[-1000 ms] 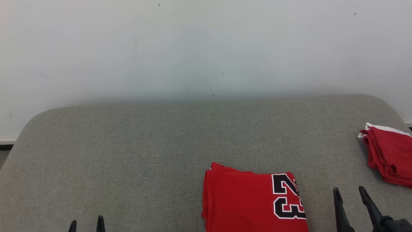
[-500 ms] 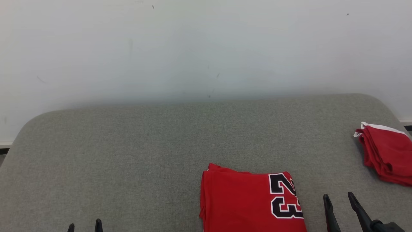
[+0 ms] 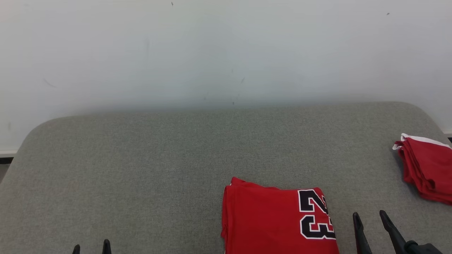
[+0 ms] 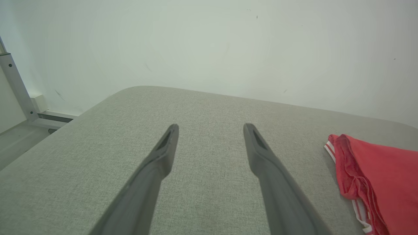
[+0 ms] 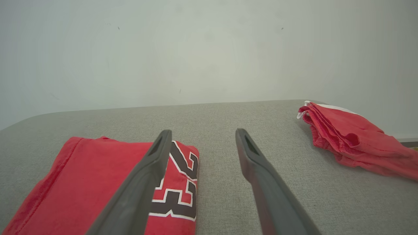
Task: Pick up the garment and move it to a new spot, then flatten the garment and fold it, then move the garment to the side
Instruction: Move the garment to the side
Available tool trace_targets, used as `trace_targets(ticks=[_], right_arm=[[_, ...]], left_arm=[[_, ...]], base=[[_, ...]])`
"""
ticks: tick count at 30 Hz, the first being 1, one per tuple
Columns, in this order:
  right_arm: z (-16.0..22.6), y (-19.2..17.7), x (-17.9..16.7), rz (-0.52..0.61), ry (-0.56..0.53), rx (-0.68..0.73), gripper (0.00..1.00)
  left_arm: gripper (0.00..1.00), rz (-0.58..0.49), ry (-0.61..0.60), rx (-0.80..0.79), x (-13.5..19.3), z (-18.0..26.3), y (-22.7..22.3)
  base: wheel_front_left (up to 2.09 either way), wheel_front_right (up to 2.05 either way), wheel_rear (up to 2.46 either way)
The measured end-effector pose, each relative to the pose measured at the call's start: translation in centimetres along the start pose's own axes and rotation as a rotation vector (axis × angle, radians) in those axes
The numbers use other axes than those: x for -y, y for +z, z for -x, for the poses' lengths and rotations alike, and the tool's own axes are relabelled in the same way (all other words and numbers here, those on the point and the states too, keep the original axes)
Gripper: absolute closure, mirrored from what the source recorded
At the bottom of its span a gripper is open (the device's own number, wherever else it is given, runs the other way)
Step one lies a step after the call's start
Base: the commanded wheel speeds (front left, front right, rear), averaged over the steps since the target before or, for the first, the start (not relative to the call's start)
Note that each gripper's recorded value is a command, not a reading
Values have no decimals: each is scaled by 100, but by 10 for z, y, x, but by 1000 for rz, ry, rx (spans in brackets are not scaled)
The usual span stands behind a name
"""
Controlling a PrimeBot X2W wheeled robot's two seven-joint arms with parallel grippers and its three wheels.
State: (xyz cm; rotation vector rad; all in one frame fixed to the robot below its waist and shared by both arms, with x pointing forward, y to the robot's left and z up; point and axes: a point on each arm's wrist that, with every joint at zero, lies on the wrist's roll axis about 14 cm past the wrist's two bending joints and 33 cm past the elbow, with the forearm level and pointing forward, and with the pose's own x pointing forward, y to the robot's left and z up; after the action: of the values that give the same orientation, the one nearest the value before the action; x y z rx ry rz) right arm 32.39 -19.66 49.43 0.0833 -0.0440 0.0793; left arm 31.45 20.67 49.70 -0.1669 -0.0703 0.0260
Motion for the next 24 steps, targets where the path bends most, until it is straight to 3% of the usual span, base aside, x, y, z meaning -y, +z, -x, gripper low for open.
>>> trace_targets(ticks=[10, 16, 21, 24], right_arm=[[-2, -4, -2, -16, 2, -21, 0], [-14, -15, 4, -78, -9, -188, 0], [-22, -30, -4, -138, 30, -417, 0], [-25, -36, -3, -112, 48, -537, 0]], left_arm=[[0, -1, -3, -3, 1, -2, -1], [0, -2, -7, -11, 2, -4, -3], [0, -2, -9, -25, 2, -7, -7], [0, 1, -13, -28, 4, -8, -8]], base=[[0, 0, 0], [0, 0, 0], [0, 0, 0], [0, 0, 0]])
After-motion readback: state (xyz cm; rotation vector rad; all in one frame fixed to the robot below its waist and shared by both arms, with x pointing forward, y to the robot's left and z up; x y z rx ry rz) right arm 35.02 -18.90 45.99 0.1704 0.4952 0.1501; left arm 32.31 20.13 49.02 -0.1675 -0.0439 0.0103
